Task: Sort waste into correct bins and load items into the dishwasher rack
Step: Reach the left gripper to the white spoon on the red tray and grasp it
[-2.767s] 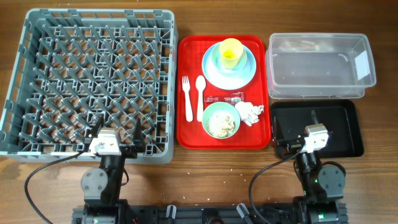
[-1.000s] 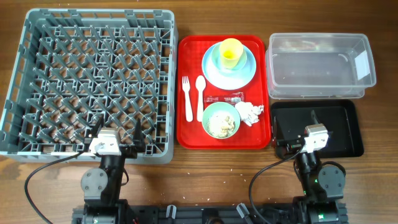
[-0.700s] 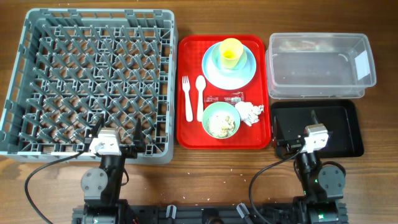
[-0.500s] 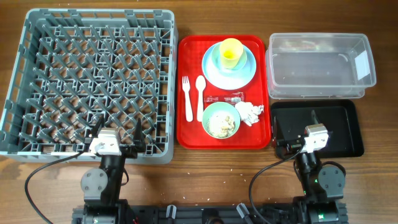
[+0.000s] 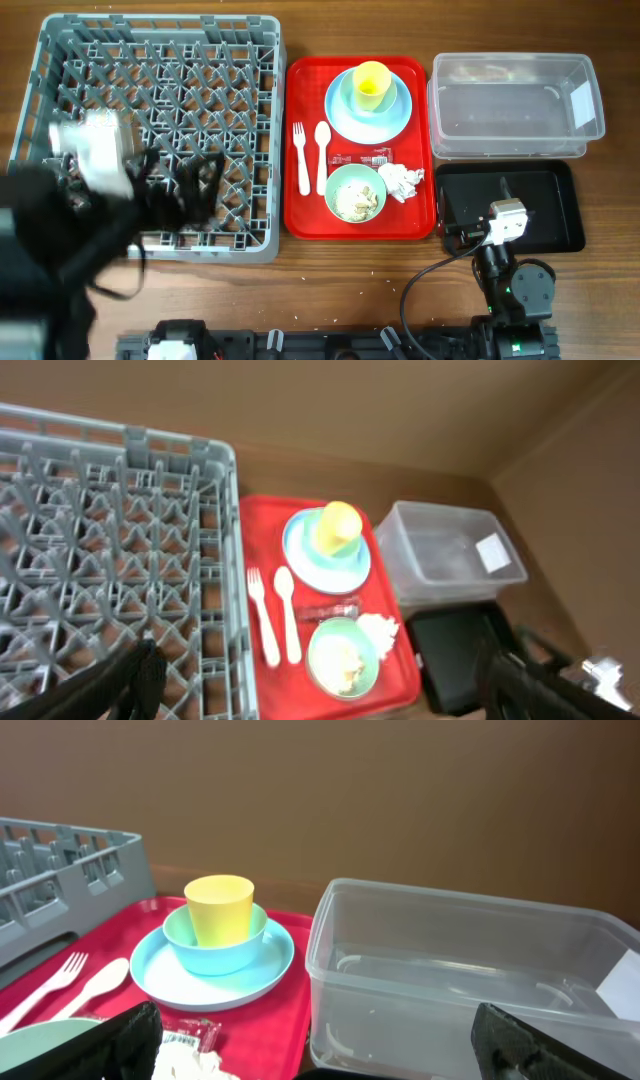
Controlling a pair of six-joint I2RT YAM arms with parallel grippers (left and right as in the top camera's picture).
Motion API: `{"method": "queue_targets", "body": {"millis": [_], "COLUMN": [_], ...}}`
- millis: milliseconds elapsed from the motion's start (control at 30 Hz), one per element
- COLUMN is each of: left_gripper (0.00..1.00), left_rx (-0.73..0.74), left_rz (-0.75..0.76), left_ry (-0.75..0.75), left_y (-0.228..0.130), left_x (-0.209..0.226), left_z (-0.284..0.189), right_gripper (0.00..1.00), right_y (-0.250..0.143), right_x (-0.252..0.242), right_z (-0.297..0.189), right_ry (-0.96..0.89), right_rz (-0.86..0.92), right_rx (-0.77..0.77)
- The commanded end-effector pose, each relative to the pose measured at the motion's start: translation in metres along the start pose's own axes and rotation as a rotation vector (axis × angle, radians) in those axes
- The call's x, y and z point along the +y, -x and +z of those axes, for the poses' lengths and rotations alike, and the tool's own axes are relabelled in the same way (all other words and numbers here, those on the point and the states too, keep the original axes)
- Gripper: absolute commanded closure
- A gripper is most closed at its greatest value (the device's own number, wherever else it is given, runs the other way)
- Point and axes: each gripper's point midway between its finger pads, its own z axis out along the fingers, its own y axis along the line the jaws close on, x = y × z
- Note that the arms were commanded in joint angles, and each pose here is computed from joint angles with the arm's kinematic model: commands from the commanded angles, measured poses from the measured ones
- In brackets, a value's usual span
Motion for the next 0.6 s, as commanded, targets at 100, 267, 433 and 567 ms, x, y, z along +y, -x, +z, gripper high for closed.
{"method": "queue_targets", "body": {"millis": [100,267,433,567], "left_gripper": [0.69,0.64,0.88,0.78], "left_rx": [0.276,0.525,0.575,0.629], "left_rz": [-0.099,-0.108,-0.098,-0.037], "left_ry": [-0.171,0.011,0.101,0.35], "left_y": [-0.001,-0.074,-0.105,-0.159], "left_x": [-0.02,-0.021,-0.029,-0.004], "left_z": [0.059,0.162,0.221,0.268], "right_gripper": [0.0,0.0,0.0,0.0], "right_y": [0.001,0.001,0.001,0.001], "right_x": [-0.001,-0.001,-0.001,-0.001], "right_z": [0.0,0.0,0.0,0.0], "right_ry": [-0.008,-0.008,-0.008,-0.008], "right_rz": [-0.005,-0.005,-0.005,-0.005], "right_rx": [-0.004,-0.004,-0.004,-0.004]}}
